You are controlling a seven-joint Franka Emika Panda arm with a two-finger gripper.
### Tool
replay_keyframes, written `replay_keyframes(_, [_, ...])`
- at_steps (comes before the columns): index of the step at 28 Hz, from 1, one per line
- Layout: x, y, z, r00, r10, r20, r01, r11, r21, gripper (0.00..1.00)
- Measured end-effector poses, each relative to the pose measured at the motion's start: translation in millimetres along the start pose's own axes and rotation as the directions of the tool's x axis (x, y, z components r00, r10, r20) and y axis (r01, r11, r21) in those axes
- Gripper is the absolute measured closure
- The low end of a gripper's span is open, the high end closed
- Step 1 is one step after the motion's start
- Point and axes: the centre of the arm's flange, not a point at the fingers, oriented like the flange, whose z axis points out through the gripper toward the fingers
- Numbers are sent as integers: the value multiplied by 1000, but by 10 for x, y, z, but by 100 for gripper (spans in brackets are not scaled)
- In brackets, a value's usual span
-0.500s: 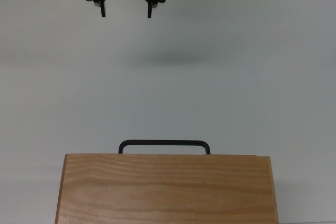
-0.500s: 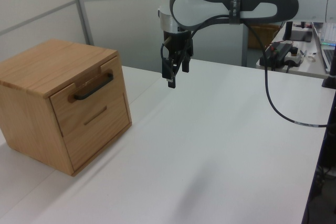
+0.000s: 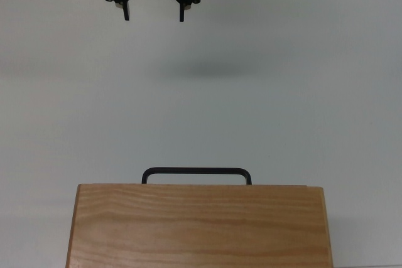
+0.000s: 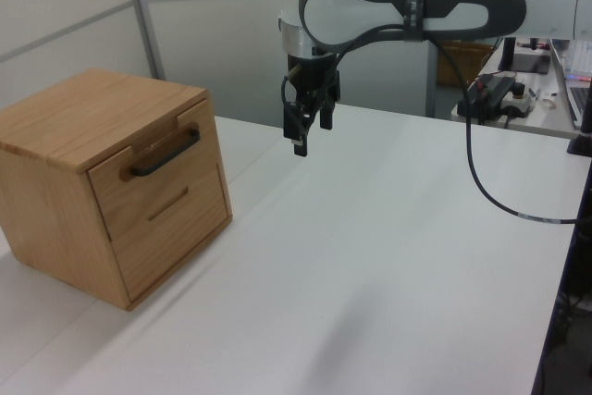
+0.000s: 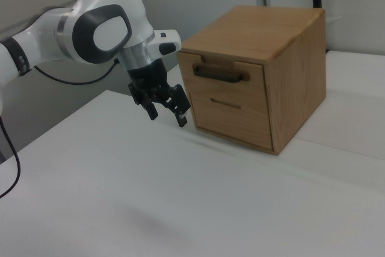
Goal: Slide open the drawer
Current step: 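Open the gripper above the table near the wooden cabinet, then move the gripper to the black handle of the upper drawer and grasp it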
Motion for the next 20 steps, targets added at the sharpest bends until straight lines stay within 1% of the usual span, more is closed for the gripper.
replay_keyframes(3, [12,-19,-10,997,74,-10,-73,997,21,0])
replay_keyframes(6, [34,-30,-29,983,184,-26,-183,982,37,0])
replay_keyframes(7, [38,-34,-33,974,225,-27,-224,974,44,0])
replay_keyframes(9, [46,-46,-39,944,328,-23,-326,943,65,0])
replay_keyframes(10, [57,-51,-47,919,393,-23,-390,917,81,0])
replay_keyframes(11, [72,-50,-57,889,456,-26,-452,887,96,0])
replay_keyframes(12, [92,-39,-71,853,520,-32,-514,850,111,0])
replay_keyframes(13, [122,-14,-89,796,604,-42,-595,793,130,0])
replay_keyframes(15, [147,23,-103,706,707,-41,-695,703,150,0])
replay_keyframes(18, [162,61,-109,572,820,-23,-807,567,165,0])
replay_keyframes(19, [167,68,-114,516,857,-16,-843,511,170,0])
replay_keyframes(20, [171,71,-118,480,877,-11,-863,475,174,0])
